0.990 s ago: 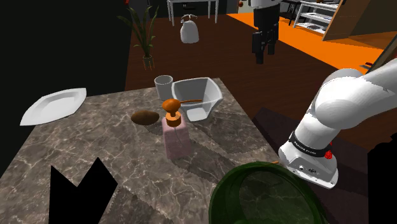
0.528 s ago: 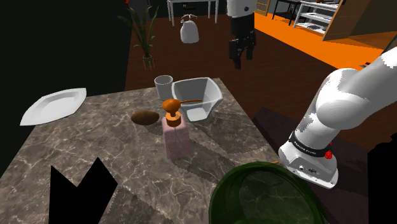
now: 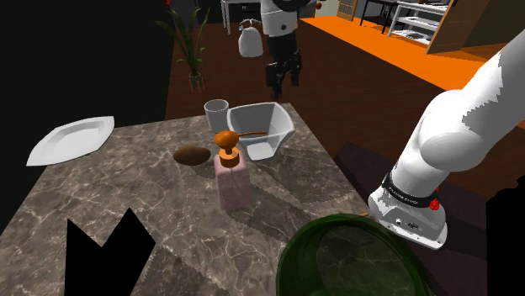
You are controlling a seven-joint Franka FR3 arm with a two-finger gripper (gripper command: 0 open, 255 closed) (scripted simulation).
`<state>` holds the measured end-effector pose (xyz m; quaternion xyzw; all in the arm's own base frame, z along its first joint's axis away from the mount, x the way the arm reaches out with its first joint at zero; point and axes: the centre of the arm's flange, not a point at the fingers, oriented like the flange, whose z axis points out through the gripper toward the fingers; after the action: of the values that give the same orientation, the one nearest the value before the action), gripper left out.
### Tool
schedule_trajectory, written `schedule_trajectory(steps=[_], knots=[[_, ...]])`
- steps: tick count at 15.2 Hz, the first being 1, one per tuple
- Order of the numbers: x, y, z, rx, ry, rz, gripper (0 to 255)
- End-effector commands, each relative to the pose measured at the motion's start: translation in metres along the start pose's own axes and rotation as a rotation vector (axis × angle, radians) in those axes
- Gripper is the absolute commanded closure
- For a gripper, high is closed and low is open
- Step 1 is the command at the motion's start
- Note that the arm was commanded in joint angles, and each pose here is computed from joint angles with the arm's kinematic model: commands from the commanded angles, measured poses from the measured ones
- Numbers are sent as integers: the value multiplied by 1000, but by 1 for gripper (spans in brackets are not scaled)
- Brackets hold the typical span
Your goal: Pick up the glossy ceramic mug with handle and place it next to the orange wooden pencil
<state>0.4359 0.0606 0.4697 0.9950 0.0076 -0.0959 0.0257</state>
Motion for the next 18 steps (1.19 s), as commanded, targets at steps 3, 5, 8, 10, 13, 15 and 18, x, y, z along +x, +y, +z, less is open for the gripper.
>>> schedule_trajectory(steps=[3, 5, 8, 10, 13, 15, 18], knots=[[48, -24, 10, -5, 18, -21, 0], [70, -36, 14, -7, 27, -31, 0], [103, -54, 18, -11, 41, -47, 0], [124, -67, 21, -14, 49, -57, 0], [157, -86, 25, -18, 63, -73, 0], [179, -99, 27, -20, 72, -83, 0], [211, -119, 31, -24, 85, -99, 0]])
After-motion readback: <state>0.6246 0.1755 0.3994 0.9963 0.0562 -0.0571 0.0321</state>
